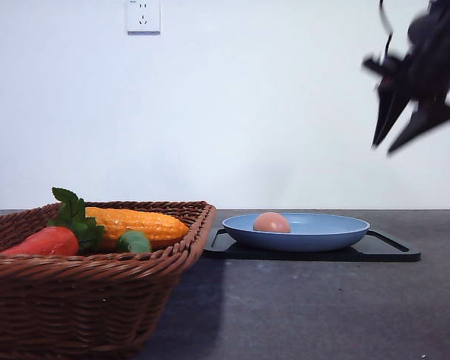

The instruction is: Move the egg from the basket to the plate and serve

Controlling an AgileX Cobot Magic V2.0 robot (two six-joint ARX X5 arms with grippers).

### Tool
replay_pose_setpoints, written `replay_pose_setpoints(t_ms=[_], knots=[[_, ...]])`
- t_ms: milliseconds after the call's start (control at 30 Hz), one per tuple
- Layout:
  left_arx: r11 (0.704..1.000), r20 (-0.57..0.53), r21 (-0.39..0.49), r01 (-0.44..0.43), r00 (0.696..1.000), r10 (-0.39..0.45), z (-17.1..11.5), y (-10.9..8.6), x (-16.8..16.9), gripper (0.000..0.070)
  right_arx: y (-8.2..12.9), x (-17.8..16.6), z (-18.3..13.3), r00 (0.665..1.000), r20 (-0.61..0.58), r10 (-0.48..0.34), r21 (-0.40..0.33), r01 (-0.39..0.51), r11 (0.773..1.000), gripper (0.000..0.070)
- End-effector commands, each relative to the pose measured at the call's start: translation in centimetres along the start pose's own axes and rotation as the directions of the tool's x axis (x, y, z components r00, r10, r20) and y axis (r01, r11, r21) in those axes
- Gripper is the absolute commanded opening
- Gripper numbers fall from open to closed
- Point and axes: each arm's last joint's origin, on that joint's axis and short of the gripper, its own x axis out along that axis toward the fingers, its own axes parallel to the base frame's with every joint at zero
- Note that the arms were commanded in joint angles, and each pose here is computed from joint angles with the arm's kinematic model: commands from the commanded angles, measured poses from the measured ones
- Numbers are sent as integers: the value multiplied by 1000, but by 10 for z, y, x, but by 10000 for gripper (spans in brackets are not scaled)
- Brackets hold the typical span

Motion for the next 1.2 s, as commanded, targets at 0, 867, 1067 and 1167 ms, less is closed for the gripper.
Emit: replay_pose_setpoints(t_ms=[0,867,1067,1167], knots=[[999,7,50,-6,1000,6,7,-6,8,6,20,-17,-2,999,43,-4,-92,8,996,0],[997,-16,-32,72,997,-73,-64,0,88,0,102,-75,-200,828,556,76,-456,227,860,0],[984,28,-158,85,996,-81,-120,-2,98,0,78,-40,-231,756,637,152,-453,208,867,0],[976,57,-198,93,995,-83,-133,-1,98,0,69,-27,-239,722,667,183,-457,204,866,0]])
